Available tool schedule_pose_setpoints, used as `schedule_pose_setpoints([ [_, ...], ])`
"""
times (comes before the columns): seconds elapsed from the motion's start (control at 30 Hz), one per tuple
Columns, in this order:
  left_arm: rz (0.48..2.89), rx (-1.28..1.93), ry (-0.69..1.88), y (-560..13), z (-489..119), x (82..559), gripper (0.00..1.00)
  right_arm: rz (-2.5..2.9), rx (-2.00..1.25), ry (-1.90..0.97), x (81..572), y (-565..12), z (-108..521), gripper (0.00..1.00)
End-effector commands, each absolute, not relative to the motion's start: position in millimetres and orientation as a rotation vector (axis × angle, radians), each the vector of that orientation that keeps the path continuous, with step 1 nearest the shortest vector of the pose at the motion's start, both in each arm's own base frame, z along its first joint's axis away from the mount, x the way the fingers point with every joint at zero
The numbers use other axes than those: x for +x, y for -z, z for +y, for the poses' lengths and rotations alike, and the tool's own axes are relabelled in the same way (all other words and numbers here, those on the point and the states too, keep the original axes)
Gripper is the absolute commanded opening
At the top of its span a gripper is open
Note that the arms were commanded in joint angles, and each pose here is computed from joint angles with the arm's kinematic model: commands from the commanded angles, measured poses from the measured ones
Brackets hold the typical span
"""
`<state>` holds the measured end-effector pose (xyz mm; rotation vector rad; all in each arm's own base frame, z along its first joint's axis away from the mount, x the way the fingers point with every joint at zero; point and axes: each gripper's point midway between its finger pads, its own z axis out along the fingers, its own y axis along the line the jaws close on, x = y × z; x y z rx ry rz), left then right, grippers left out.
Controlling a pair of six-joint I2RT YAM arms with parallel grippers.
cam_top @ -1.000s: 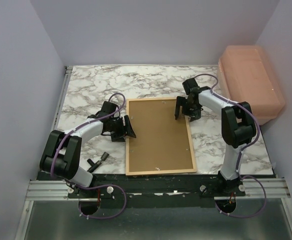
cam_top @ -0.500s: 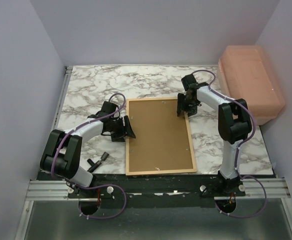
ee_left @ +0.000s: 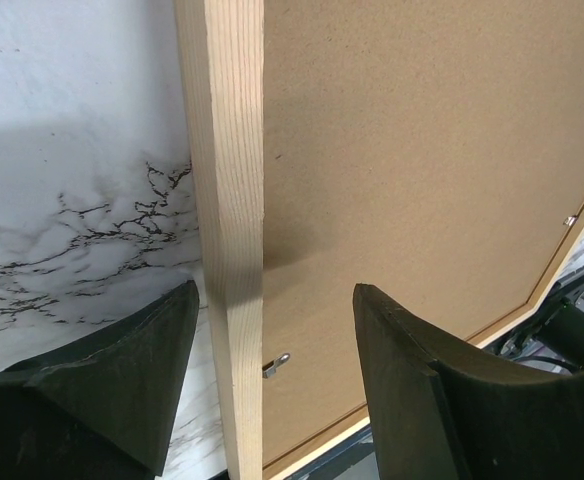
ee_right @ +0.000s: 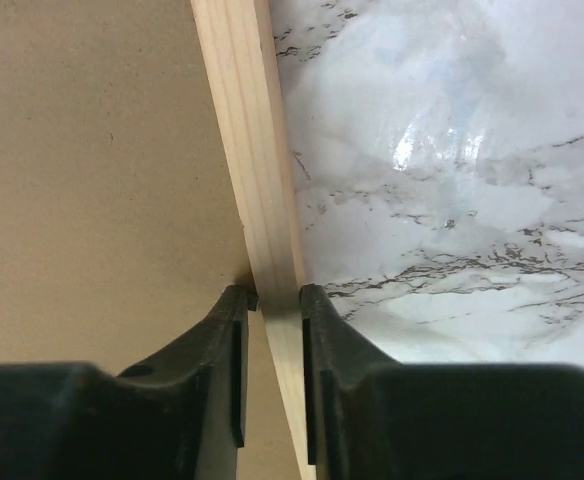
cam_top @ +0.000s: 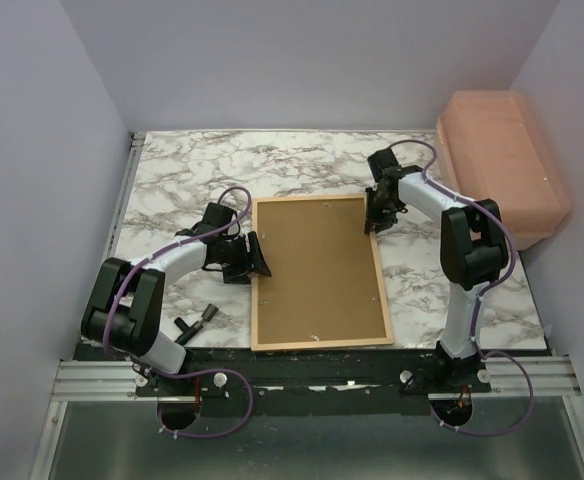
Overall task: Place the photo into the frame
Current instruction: Install the photo frame at the center of the board.
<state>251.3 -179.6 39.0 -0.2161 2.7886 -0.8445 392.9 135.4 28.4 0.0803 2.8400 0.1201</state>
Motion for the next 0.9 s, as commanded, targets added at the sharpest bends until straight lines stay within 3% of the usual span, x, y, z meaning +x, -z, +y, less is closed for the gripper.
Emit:
schedule_pose_setpoints([
  [0.0, 2.799, -0.2, 0.856, -37.4, -180.4, 252.5, 0.64, 2.894, 0.067, -0.018, 375.5, -22.3, 122.6, 0.17],
  [0.13, 2.799, -0.199, 0.854, -37.5, -180.5, 252.7, 0.64, 2.876, 0.071, 0.024, 377.9, -24.0, 117.6, 0.0],
  [0.4, 2.782, -0.211, 0.805, -45.4, -176.6, 264.0, 0.67, 2.845, 0.086, -0.001, 382.2, -34.7, 119.9, 0.03],
  [0.5, 2.758, -0.23, 0.769, -54.1, -171.8, 276.1, 0.69, 2.836, 0.1, -0.084, 380.2, -40.7, 129.0, 0.34],
  [0.6, 2.744, -0.255, 0.726, -61.3, -166.4, 290.3, 0.71, 2.822, 0.142, -0.23, 378.0, -50.2, 141.1, 0.58],
  [0.73, 2.75, -0.252, 0.628, -62.2, -159.7, 310.0, 0.72, 2.79, 0.216, -0.41, 378.1, -62.4, 150.7, 0.75],
  [0.87, 2.77, -0.26, 0.511, -56.2, -151.9, 327.0, 0.72, 2.795, 0.226, -0.466, 374.3, -63.3, 154.7, 0.8],
])
